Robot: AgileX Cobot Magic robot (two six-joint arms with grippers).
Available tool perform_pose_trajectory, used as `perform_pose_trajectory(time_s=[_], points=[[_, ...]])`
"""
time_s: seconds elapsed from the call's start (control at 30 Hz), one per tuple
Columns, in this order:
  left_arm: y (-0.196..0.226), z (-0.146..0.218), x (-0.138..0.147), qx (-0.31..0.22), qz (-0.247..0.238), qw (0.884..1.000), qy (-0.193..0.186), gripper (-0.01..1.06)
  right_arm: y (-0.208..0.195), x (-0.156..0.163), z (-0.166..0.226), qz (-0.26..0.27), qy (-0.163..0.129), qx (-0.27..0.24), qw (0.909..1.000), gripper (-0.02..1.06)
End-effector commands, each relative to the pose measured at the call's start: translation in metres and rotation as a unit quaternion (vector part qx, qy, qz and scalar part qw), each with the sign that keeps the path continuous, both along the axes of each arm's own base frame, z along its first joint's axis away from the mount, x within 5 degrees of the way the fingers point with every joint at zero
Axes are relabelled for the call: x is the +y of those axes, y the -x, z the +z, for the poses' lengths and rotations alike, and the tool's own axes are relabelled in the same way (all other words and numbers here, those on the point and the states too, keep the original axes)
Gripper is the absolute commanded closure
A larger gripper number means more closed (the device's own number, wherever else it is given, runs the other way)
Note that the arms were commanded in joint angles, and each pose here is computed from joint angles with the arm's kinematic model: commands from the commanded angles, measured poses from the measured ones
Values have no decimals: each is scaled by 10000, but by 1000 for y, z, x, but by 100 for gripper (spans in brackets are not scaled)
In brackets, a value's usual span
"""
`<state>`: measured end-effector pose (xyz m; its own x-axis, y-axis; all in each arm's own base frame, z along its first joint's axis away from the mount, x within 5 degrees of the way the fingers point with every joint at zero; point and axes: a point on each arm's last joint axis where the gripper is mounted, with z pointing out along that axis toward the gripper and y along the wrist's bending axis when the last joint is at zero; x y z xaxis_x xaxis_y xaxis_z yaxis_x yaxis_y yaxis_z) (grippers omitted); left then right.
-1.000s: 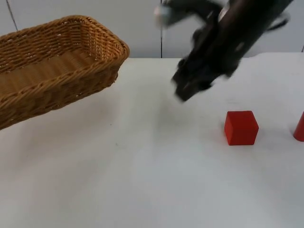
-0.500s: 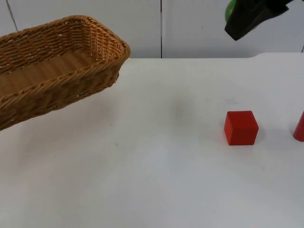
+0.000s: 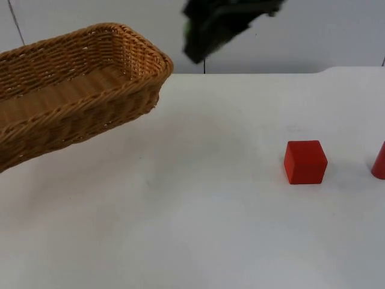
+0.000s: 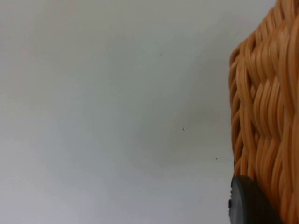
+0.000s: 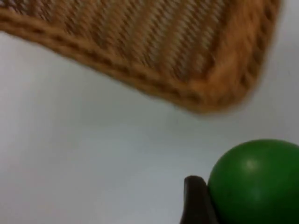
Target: Pick up the basket with the left hand and place the object to the left of the red cylinder into the basket with the right hand.
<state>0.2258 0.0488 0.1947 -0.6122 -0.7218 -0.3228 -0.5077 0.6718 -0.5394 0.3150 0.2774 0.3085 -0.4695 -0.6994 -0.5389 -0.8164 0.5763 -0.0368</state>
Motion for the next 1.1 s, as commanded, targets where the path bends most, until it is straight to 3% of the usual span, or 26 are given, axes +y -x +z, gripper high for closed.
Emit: perform_pose_trajectory(time_s=[0.0, 0.27, 0.37, 0.4, 0.47, 0.57, 0.6, 0.67, 0.7, 0.93, 1.07], points=[[0, 2, 0, -27, 64, 9999, 76, 105, -12, 34, 1, 121, -282, -192, 9993, 105], [0, 2, 0, -29, 58, 10000, 71, 105, -43, 82, -18, 214, -617, -376, 9972, 104], [0, 2, 0, -26, 50, 10000, 61, 105, -54, 94, -39, 174, -596, -272, 9977, 90], [0, 2, 0, -26, 50, 10000, 61, 105, -54, 94, -39, 174, -596, -272, 9977, 90], [0, 2, 0, -31, 55, 10000, 37, 105, -57, 97, -47, 160, -588, -232, 9979, 71], [0, 2, 0, -31, 55, 10000, 37, 105, -58, 97, -49, 154, -596, -255, 9978, 30], [0, 2, 0, -31, 55, 10000, 37, 105, -58, 97, -49, 154, -596, -255, 9978, 30], [0, 2, 0, -34, 59, 10000, 27, 105, -56, 95, -39, 159, -626, -344, 9973, 7], [0, 2, 0, -34, 59, 10000, 27, 105, -54, 93, -31, 175, -650, -380, 9970, 1], [1, 1, 1, -15, 16, 10000, -22, 105, -38, 71, 21, 124, -573, -648, 9962, -1], [1, 1, 1, -7, -2, 10000, -43, 105, -19, 40, 76, -188, -555, -1059, 9927, -1]])
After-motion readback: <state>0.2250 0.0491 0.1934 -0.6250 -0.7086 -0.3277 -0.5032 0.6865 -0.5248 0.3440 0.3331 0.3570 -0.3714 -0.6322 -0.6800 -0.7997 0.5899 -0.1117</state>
